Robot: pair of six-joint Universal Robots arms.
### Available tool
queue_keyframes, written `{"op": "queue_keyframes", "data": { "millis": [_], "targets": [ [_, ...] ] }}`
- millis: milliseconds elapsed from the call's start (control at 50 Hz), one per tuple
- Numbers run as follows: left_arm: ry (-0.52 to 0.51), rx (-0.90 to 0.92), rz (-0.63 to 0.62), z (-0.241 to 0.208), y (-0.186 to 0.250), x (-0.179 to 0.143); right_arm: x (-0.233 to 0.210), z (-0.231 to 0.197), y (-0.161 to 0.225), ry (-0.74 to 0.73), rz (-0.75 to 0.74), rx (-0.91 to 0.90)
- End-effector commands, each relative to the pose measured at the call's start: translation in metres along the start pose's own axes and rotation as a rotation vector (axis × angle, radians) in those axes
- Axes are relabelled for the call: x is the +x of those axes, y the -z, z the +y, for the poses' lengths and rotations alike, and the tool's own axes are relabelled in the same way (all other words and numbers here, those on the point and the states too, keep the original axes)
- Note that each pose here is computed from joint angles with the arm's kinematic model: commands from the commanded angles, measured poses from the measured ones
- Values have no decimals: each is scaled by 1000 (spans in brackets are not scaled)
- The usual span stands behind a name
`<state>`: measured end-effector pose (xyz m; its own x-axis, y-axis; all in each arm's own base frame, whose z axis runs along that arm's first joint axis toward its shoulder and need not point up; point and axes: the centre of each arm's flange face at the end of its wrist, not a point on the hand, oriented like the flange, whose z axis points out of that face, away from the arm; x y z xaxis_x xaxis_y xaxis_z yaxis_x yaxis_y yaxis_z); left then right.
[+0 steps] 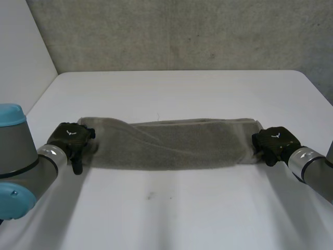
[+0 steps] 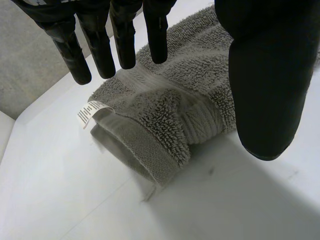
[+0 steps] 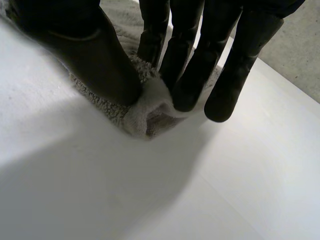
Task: Fold the towel.
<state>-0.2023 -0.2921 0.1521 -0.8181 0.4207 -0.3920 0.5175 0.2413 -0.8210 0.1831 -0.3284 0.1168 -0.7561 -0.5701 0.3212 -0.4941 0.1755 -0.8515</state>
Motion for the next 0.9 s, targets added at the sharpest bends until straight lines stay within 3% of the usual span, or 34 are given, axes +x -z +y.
{"op": "queue_keyframes", "data": {
  "millis": [20, 240, 380, 520, 560, 600, 720, 760, 780, 820, 840, 880, 900],
  "targets": [
    [2, 1, 3, 0, 0, 0, 3, 2, -4, 13, 7, -7],
    [4, -3, 1, 1, 0, -2, 42, 8, -1, 48, 104, -32],
    [3, -6, 4, 1, 1, -1, 137, 24, 21, 184, 312, -130],
    [0, 23, -11, -8, 5, -5, 148, -2, 25, 186, 298, -129],
    [-2, 36, -15, -12, 6, -6, 140, -17, 23, 183, 287, -93],
    [-4, 55, -18, -18, 8, -6, 108, -62, 16, 210, 252, 17],
    [-7, 97, -35, -31, 14, -10, 49, -118, 9, 273, 198, 143],
    [-10, 116, -40, -36, 18, -11, -3, -148, 7, 322, 131, 225],
    [-10, 116, -40, -36, 18, -11, -3, -148, 7, 323, 130, 225],
    [-14, 131, -38, -40, 20, -10, -58, -167, 5, 360, 40, 296],
    [-14, 131, -38, -40, 20, -10, -58, -167, 5, 361, 39, 296],
    [-16, 133, -36, -41, 21, -9, -114, -177, 9, 397, -73, 359],
    [-16, 133, -36, -41, 21, -9, -115, -177, 9, 397, -74, 359]
  ]
}}
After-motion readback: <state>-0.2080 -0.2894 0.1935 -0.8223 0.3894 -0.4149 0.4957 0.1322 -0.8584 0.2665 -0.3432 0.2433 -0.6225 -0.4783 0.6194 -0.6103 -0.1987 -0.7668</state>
